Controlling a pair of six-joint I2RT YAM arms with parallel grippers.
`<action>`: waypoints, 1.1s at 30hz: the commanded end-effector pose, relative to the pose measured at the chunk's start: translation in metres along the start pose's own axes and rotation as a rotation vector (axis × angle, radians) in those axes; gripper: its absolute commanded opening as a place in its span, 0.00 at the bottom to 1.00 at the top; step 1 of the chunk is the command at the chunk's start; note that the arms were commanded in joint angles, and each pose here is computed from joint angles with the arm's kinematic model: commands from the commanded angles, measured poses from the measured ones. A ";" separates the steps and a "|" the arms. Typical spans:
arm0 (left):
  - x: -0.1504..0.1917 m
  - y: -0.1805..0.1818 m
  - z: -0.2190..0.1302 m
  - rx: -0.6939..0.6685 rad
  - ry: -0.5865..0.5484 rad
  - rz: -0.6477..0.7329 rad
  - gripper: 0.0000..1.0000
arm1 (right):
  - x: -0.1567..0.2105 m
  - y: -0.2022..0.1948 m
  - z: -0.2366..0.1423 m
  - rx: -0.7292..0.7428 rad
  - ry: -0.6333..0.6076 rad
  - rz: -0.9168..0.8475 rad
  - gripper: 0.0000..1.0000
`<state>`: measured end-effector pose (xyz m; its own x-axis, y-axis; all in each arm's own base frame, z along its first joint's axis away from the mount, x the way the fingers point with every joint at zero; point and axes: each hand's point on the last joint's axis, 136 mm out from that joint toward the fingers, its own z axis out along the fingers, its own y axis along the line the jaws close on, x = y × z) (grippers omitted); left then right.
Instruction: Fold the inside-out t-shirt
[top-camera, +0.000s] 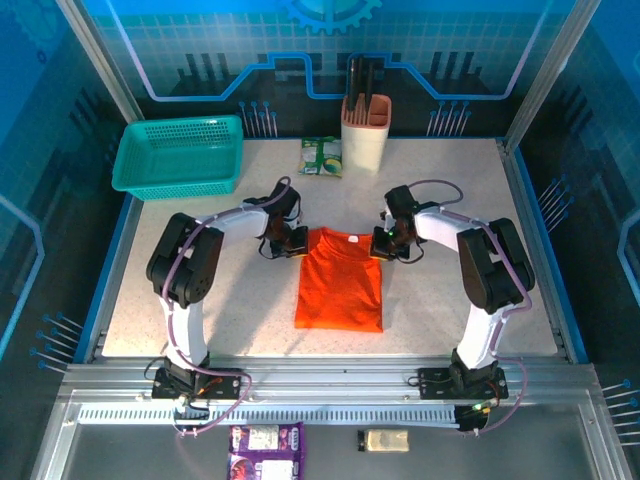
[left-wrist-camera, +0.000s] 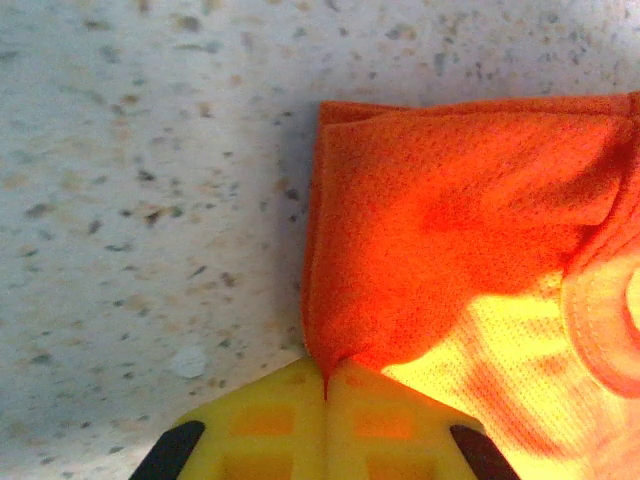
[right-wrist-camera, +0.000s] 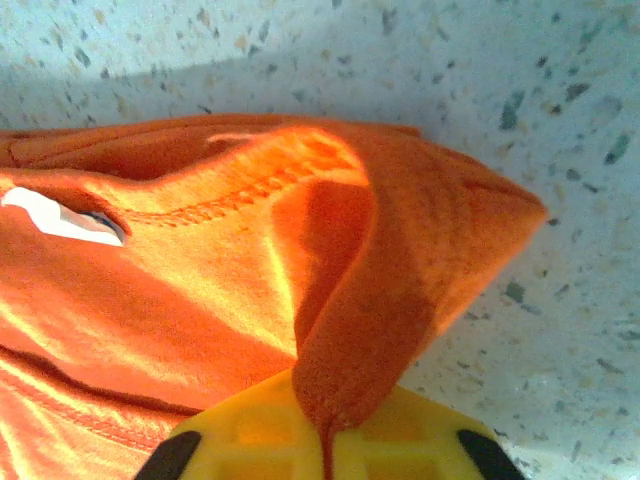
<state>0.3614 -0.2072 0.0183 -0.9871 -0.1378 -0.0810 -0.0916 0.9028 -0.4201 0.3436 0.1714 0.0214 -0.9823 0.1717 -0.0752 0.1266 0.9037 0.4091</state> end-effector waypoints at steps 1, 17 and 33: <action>-0.007 0.000 -0.014 0.034 -0.027 -0.027 0.00 | -0.016 0.011 -0.022 -0.061 -0.065 -0.010 0.02; -0.083 -0.080 -0.105 0.313 -0.211 0.048 0.00 | -0.077 0.061 -0.120 -0.110 -0.257 -0.140 0.00; -0.044 -0.075 -0.141 0.409 -0.242 0.054 0.00 | -0.037 0.056 -0.149 -0.168 -0.294 -0.190 0.00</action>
<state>0.4182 -0.2140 0.2045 -0.8972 -0.2241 -0.3805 0.1194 0.7065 -0.6975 0.3925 0.1554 0.2051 -0.8694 0.1468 -0.4719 -0.1159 0.8677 0.4834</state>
